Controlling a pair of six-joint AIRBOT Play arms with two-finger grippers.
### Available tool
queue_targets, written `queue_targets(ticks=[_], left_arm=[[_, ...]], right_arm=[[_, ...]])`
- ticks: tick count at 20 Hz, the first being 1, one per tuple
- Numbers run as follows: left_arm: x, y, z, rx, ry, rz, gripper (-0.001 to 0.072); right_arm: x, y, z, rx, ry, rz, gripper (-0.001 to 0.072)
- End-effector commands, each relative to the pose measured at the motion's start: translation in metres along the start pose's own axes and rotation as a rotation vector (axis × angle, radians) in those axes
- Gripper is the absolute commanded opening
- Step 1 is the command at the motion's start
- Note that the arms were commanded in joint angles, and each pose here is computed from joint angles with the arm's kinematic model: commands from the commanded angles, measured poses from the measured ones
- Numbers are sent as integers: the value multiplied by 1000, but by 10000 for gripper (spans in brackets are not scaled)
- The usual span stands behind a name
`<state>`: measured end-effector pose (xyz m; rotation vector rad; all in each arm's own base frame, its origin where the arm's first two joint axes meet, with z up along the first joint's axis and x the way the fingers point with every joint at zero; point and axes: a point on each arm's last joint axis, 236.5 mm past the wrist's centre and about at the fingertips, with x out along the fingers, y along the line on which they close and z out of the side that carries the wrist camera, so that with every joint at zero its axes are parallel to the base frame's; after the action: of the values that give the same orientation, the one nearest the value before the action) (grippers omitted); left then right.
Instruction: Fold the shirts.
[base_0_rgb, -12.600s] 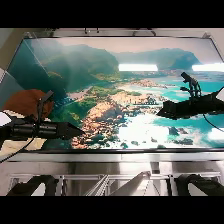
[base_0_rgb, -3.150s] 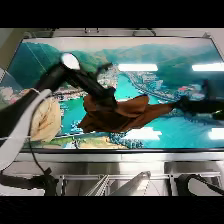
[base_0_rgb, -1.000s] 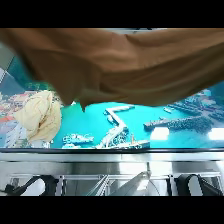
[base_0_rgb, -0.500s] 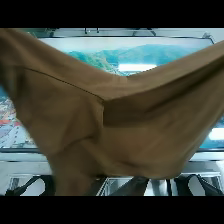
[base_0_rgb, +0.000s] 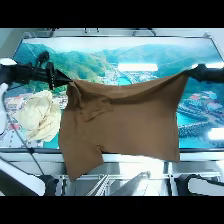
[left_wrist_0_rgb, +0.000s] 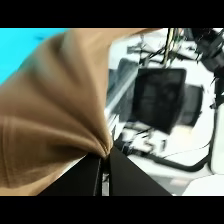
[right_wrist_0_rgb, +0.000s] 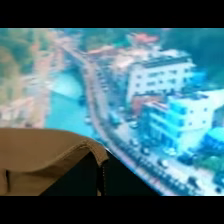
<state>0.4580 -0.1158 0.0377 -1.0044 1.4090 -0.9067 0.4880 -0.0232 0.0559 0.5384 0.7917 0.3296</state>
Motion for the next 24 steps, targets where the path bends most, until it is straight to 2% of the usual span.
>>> queue_targets(ticks=[1,6,9,13,17,20,22,23,24], left_arm=[[6,70,39,-138,-22,6,22],[-10,69,71,-43,-69,40,22],[-26,86,64,-68,-61,84,21],[-31,109,30,-113,70,176,21],[-22,128,6,-198,152,174,20],[-24,126,8,-184,144,180,12],[-30,117,15,-146,124,192,40],[-32,113,17,-136,116,198,225],[-35,109,17,-144,107,201,344]], right_arm=[[52,-62,-18,46,32,-76,21],[50,-77,-10,36,19,-93,21],[45,-68,-51,-20,192,-43,21],[36,-54,-88,-44,352,21,21],[39,-46,-116,-40,423,63,22],[40,-48,-145,-24,481,70,35],[36,-56,-150,-20,506,36,407],[33,-60,-150,-13,514,10,496],[25,-68,-150,-9,533,-40,499]])
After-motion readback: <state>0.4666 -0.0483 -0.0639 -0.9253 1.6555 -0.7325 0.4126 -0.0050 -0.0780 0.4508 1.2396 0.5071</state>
